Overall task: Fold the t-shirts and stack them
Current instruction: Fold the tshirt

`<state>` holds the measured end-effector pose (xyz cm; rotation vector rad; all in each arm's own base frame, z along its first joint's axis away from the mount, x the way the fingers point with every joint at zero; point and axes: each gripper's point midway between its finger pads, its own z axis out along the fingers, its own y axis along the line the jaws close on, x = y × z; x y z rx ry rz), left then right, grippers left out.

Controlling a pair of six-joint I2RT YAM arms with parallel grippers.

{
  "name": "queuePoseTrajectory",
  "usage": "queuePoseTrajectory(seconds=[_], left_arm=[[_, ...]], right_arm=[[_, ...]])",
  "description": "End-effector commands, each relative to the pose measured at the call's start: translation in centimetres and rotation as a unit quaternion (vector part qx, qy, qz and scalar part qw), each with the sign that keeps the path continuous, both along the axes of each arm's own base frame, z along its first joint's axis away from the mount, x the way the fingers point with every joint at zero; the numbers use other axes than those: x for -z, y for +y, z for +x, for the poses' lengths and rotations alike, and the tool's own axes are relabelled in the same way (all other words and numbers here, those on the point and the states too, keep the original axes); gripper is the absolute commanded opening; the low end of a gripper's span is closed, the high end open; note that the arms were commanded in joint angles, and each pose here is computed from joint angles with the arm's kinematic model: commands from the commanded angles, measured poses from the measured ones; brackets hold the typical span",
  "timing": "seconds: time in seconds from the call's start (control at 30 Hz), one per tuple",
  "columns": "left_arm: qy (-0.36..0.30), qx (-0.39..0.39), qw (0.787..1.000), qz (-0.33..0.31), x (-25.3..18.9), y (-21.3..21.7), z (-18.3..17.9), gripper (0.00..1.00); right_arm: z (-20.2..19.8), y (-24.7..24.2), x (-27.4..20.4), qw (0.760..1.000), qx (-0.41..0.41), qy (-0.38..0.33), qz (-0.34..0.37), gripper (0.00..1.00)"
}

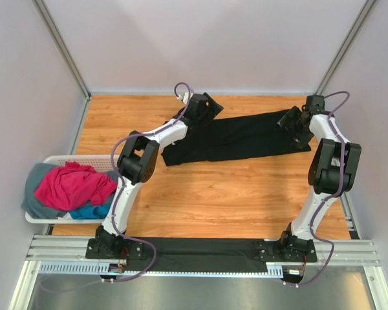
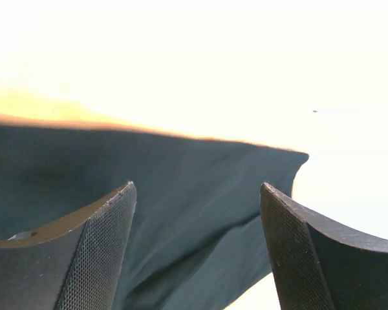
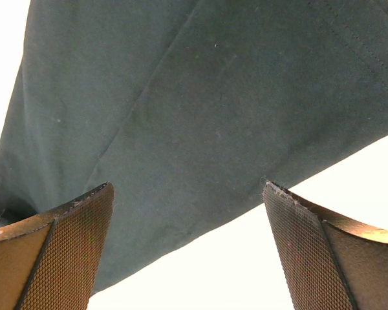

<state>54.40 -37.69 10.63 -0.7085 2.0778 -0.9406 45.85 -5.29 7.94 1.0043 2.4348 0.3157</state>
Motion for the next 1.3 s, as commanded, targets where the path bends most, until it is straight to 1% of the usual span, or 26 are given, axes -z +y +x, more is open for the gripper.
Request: queuePoseTrajectory(seconds=[0.0, 0.07, 0.13, 0.17, 0.2, 0.23, 0.27, 0.3, 0.33, 0.37, 0.4, 0.5, 0.57, 0.6, 0.63, 0.7, 0.73, 0.8, 0.83, 0.87, 0.93, 1.0, 1.13, 1.17, 1.23, 1.27], left_arm=[[-0.029, -0.005, 1.0, -0.006, -1.6, -1.2, 2.3, 0.84], [-0.024, -0.007, 1.0, 0.007, -1.5, -0.6, 2.6, 0.84], [-0.034, -0.01, 0.999, 0.017, -3.4, 0.5, 2.4, 0.84], [-0.02, -0.011, 0.999, 0.038, -2.3, 1.8, 1.6, 0.84], [-0.042, -0.009, 0.998, 0.042, -5.6, 2.7, 0.9, 0.84], [-0.041, -0.013, 0.998, 0.051, -6.2, 3.6, 0.1, 0.84], [-0.015, -0.015, 0.997, 0.073, -4.3, 5.1, -1.6, 0.84], [-0.039, -0.019, 0.997, 0.062, -8.0, 6.0, -2.8, 0.84], [-0.037, -0.018, 0.997, 0.061, -8.3, 6.5, -3.9, 0.85], [-0.013, -0.015, 0.997, 0.072, -6.3, 7.5, -5.8, 0.84], [-0.025, -0.016, 0.998, 0.059, -8.5, 8.1, -7.0, 0.85], [0.009, -0.017, 0.998, 0.061, -7.1, 9.3, -10.4, 0.85], [0.049, -0.018, 0.996, 0.067, -5.0, 9.5, -12.2, 0.85], [0.066, -0.021, 0.995, 0.071, -4.0, 9.6, -12.6, 0.84], [0.092, -0.025, 0.992, 0.08, -2.8, 9.9, -13.4, 0.85], [0.126, -0.038, 0.988, 0.076, -1.0, 9.8, -14.0, 0.85], [0.137, -0.042, 0.987, 0.076, -0.3, 9.8, -14.2, 0.85], [0.152, -0.053, 0.984, 0.071, 0.8, 9.7, -14.3, 0.85], [0.154, -0.058, 0.984, 0.071, 1.1, 9.8, -14.2, 0.85], [0.158, -0.065, 0.983, 0.069, 1.5, 9.7, -14.0, 0.85], [0.164, -0.076, 0.981, 0.071, 2.1, 9.8, -13.6, 0.85], [0.172, -0.087, 0.978, 0.076, 3.0, 9.7, -13.1, 0.85], [0.194, -0.114, 0.97, 0.096, 4.5, 10.1, -12.4, 0.85], [0.201, -0.121, 0.967, 0.103, 5.2, 10.4, -12.4, 0.84], [0.206, -0.143, 0.961, 0.114, 5.7, 11.1, -12.2, 0.85], [0.21, -0.15, 0.959, 0.119, 6.1, 11.4, -12.2, 0.85]], right_arm=[[1.1, -0.3, -1.3, 1.0, -0.003, -0.021, -0.009, 1.0], [1.2, -0.3, -1.7, 1.0, -0.009, -0.027, -0.01, 1.0], [1.5, -0.3, -2.6, 0.999, -0.021, -0.044, -0.016, 1.0], [1.7, -0.1, -3.0, 0.998, -0.033, -0.055, -0.016, 1.0], [2.0, 0.6, -3.8, 0.996, -0.052, -0.074, -0.005, 1.0], [2.7, 1.0, -4.6, 0.993, -0.069, -0.096, -0.005, 1.0], [3.1, 1.5, -4.9, 0.989, -0.097, -0.108, -0.007, 1.0], [3.3, 2.2, -5.4, 0.986, -0.118, -0.12, 0.0, 1.0], [4.0, 2.8, -6.1, 0.981, -0.136, -0.135, -0.005, 1.0], [4.4, 3.2, -6.7, 0.975, -0.162, -0.15, -0.017, 1.0], [4.7, 3.5, -7.4, 0.971, -0.173, -0.162, -0.029, 1.0], [5.6, 5.4, -9.0, 0.945, -0.242, -0.206, -0.078, 1.0], [6.3, 7.5, -9.2, 0.919, -0.305, -0.226, -0.104, 1.0], [6.5, 7.7, -8.7, 0.898, -0.35, -0.226, -0.141, 1.0], [6.3, 8.8, -7.9, 0.888, -0.378, -0.211, -0.155, 1.0], [6.5, 8.6, -5.9, 0.871, -0.41, -0.178, -0.205, 1.0], [6.1, 9.8, -4.9, 0.842, -0.458, -0.167, -0.232, 1.0], [4.9, 10.0, -2.7, 0.815, -0.498, -0.142, -0.261, 1.0], [5.6, 10.3, -3.1, 0.791, -0.513, -0.165, -0.291, 1.0], [5.2, 10.4, -3.9, 0.78, -0.516, -0.18, -0.306, 1.0], [4.7, 10.7, -3.5, 0.754, -0.533, -0.21, -0.322, 1.0], [4.3, 11.6, -4.8, 0.731, -0.551, -0.241, -0.323, 1.0], [3.9, 11.7, -4.4, 0.698, -0.596, -0.227, -0.325, 1.0], [3.6, 12.0, -3.4, 0.669, -0.631, -0.224, -0.324, 1.0], [3.3, 12.1, -2.3, 0.64, -0.659, -0.218, -0.329, 0.99], [3.2, 11.5, -1.0, 0.636, -0.661, -0.207, -0.341, 0.98]])
